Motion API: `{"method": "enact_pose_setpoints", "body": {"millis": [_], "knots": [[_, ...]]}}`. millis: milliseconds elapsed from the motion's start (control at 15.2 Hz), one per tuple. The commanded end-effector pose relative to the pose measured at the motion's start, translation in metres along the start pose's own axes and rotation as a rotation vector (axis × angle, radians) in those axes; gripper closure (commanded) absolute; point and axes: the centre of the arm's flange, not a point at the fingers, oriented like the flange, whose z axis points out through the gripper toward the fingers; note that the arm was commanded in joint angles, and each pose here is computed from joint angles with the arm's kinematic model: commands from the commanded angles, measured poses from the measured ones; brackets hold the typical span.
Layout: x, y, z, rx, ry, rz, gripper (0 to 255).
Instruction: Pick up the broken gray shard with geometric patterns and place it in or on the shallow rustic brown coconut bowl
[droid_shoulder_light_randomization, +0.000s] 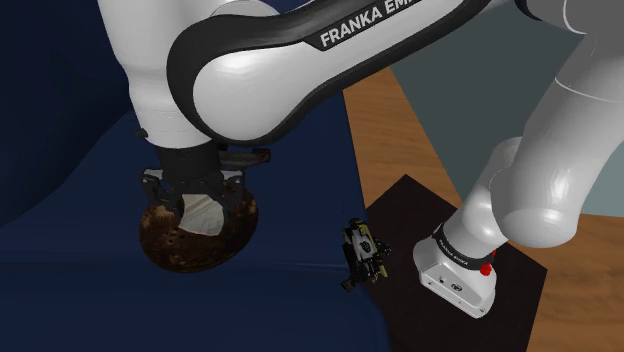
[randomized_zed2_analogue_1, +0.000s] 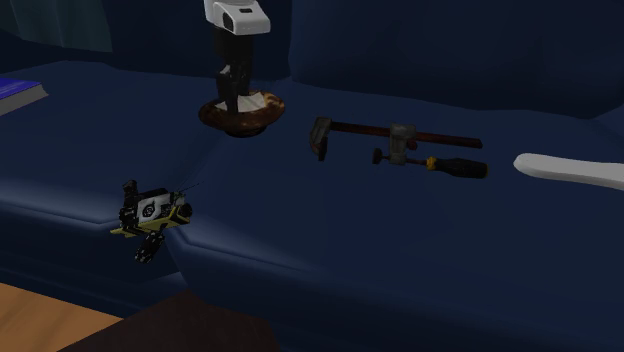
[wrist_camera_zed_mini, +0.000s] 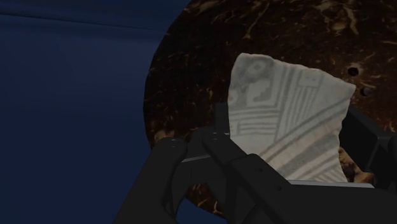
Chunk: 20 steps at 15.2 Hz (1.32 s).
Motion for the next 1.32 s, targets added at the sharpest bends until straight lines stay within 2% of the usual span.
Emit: {"method": "enact_pose_setpoints", "body": {"millis": [0,66,132,462,726,1254], "knots": [[0.0,0.0,0.0,0.0,0.0,0.0,255],[0.0,0.0,0.0,0.0,0.0,0.0,255],[0.0,0.0,0.0,0.0,0.0,0.0,0],[0.0,0.0,0.0,0.0,0.0,0.0,0],[0.0,0.0,-0.05,0.0,0.0,0.0,0],[0.0,0.0,-0.05,0.0,0.0,0.0,0]]}}
